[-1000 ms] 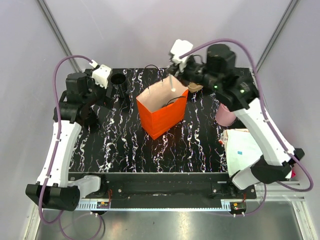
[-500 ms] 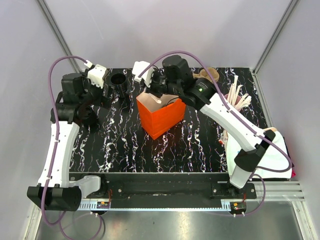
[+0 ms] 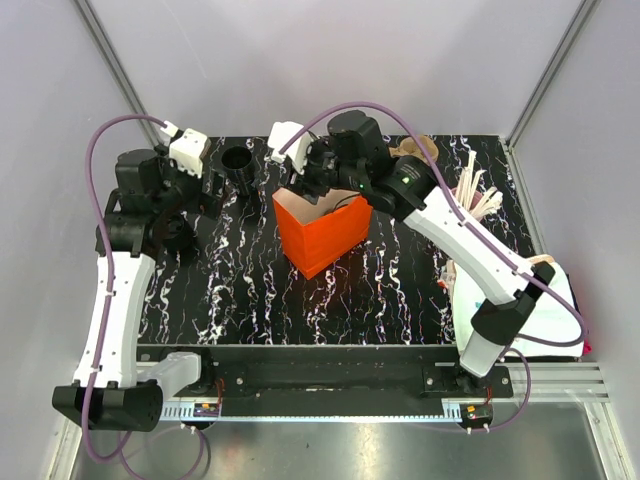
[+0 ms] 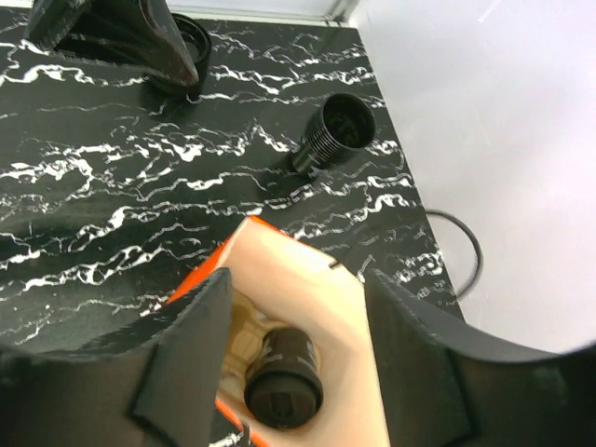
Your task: Pack the takeout coffee
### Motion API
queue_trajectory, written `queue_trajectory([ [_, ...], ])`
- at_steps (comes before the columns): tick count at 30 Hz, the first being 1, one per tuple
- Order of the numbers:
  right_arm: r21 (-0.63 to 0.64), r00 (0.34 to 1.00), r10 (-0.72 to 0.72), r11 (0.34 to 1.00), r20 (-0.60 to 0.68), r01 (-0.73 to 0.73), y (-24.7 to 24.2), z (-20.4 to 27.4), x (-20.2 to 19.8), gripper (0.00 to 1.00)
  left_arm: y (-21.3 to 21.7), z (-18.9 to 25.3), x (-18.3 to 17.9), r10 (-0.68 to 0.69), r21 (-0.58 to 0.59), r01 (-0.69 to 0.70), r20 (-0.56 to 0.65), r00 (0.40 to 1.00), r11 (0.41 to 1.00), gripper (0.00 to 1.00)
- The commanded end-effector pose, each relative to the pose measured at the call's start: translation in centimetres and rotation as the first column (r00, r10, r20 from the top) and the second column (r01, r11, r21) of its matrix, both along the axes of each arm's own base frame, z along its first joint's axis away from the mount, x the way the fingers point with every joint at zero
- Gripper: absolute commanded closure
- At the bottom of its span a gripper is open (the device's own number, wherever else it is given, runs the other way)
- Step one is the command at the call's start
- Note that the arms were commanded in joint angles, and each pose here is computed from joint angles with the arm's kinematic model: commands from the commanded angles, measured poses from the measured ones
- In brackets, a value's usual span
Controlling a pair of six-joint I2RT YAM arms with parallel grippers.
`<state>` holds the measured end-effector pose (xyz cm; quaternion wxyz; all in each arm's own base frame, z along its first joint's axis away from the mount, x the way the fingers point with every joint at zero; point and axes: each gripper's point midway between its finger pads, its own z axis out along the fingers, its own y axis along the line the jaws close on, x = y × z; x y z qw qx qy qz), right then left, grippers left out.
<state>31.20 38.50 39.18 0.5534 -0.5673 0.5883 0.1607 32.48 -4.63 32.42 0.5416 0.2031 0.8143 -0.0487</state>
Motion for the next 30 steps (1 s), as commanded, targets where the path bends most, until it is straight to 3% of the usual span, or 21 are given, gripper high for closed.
queue_trajectory([
  [1,0.111,0.997,-0.064,0.992,0.05,0.058,-3.2,6.2,-2.0,0.31,0.3,3.6,-0.3,0.021,-0.017,-0.019,0.145,0.989,1.0,0.01],
  [3,0.109,0.993,-0.101,0.989,0.055,0.095,-4.6,6.6,-2.2,0.25,0.3,4.1,-0.5,0.011,-0.012,-0.009,0.17,0.985,1.0,0.01],
  [4,0.108,0.99,-0.126,0.987,0.057,0.119,-5.1,6.7,-2.1,0.14,0.0,4.4,-0.9,-0.007,-0.006,0.008,0.178,0.984,1.0,0.01],
  [7,0.119,0.977,-0.207,0.973,0.057,0.199,-7.9,7.1,-1.4,0.01,-0.9,4.9,-1.8,-0.093,0.022,0.09,0.195,0.976,0.996,0.01],
  [14,0.26,0.925,-0.379,0.891,-0.029,0.373,-17.5,10.1,2.0,0.0,-2.4,5.9,-1.7,-0.179,-0.001,0.185,0.238,0.955,0.983,0.01],
  [20,0.26,0.833,-0.55,0.797,-0.063,0.545,-24.1,8.6,4.2,0.0,-1.6,7.8,0.1,-0.077,-0.07,0.102,0.294,0.953,0.992,0.01],
  [24,0.281,0.753,-0.648,0.706,-0.115,0.65,-29.0,7.4,5.7,0.0,-0.4,8.5,0.7,-0.013,-0.095,0.045,0.31,0.951,0.994,0.01],
  [28,0.322,0.63,-0.756,0.56,-0.178,0.763,-36.2,6.2,6.2,0.0,0.1,9.9,0.6,0.03,-0.117,0.01,0.33,0.944,0.993,0.01],
  [30,0.339,0.595,-0.783,0.518,-0.182,0.785,-37.9,6.3,6.0,0.0,0.3,10.4,0.5,0.046,-0.128,-0.003,0.331,0.942,0.992,0.01],
])
